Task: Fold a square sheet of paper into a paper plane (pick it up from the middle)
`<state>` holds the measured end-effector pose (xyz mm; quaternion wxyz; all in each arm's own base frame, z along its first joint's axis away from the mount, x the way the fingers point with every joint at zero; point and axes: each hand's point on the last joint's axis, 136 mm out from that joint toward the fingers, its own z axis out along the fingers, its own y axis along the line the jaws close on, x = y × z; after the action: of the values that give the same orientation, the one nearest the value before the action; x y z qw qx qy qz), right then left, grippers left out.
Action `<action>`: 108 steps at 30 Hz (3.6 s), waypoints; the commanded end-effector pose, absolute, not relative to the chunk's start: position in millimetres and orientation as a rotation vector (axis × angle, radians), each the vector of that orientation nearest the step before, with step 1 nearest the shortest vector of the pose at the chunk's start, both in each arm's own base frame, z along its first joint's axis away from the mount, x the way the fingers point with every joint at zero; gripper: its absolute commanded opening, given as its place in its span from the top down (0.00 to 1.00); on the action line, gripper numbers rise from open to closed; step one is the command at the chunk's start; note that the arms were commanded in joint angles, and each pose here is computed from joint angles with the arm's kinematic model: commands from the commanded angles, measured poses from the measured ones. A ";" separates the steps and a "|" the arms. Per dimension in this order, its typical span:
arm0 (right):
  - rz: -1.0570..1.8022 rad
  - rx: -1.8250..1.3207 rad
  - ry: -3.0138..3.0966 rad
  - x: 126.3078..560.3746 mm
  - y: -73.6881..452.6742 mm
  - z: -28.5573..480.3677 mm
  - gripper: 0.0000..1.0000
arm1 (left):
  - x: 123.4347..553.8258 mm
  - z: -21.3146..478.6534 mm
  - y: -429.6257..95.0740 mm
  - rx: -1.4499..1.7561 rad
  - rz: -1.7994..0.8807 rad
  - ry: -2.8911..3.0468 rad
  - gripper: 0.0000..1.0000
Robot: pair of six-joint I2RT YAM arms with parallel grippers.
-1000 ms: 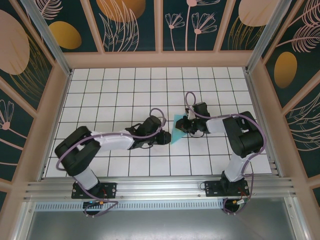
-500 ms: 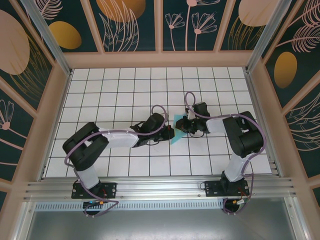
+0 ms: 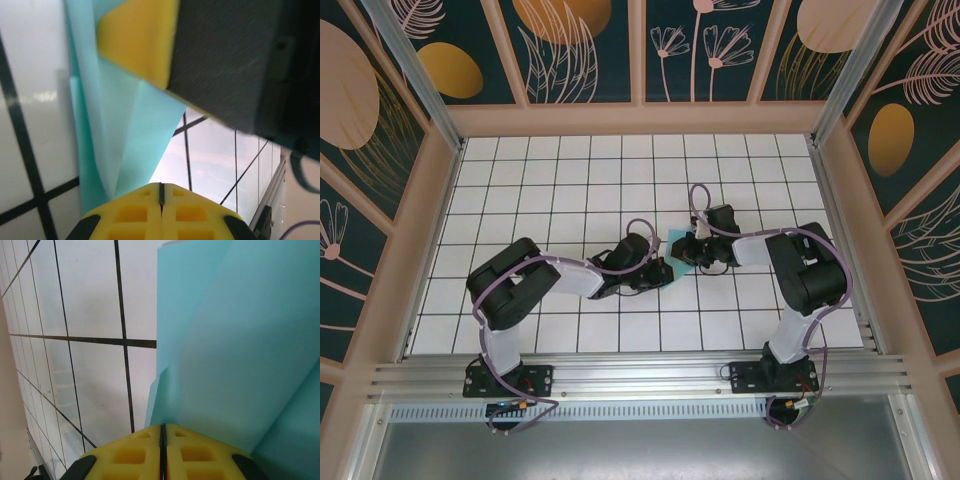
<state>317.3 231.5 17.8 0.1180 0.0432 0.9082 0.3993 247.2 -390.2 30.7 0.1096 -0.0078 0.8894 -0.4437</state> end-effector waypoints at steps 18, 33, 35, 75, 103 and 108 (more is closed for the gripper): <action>0.968 0.230 2.846 288.9 203.3 -33.1 0.87 | 229.0 62.1 -384.4 0.064 -1.481 2.523 0.85; 0.975 0.229 2.846 288.8 203.9 -35.3 0.88 | 278.7 57.6 -406.0 0.005 -1.610 2.484 0.82; 0.970 0.231 2.851 287.9 203.1 -36.7 0.88 | 277.1 54.6 -406.8 0.000 -1.629 2.484 0.81; 0.962 0.239 2.855 289.9 202.9 -37.0 0.88 | 277.1 29.6 -398.8 -0.031 -1.457 2.637 1.00; 0.926 0.269 2.885 285.5 199.2 -47.6 0.88 | 210.1 -5.4 -381.6 0.093 -1.408 2.894 1.00; 0.924 0.271 2.889 284.5 198.6 -49.0 0.88 | 203.3 1.6 -387.9 0.153 -1.431 2.887 1.00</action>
<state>319.1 230.0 15.5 0.1154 0.0440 0.9073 0.4020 248.6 -396.4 19.4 0.0389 0.0261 0.8810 -0.4708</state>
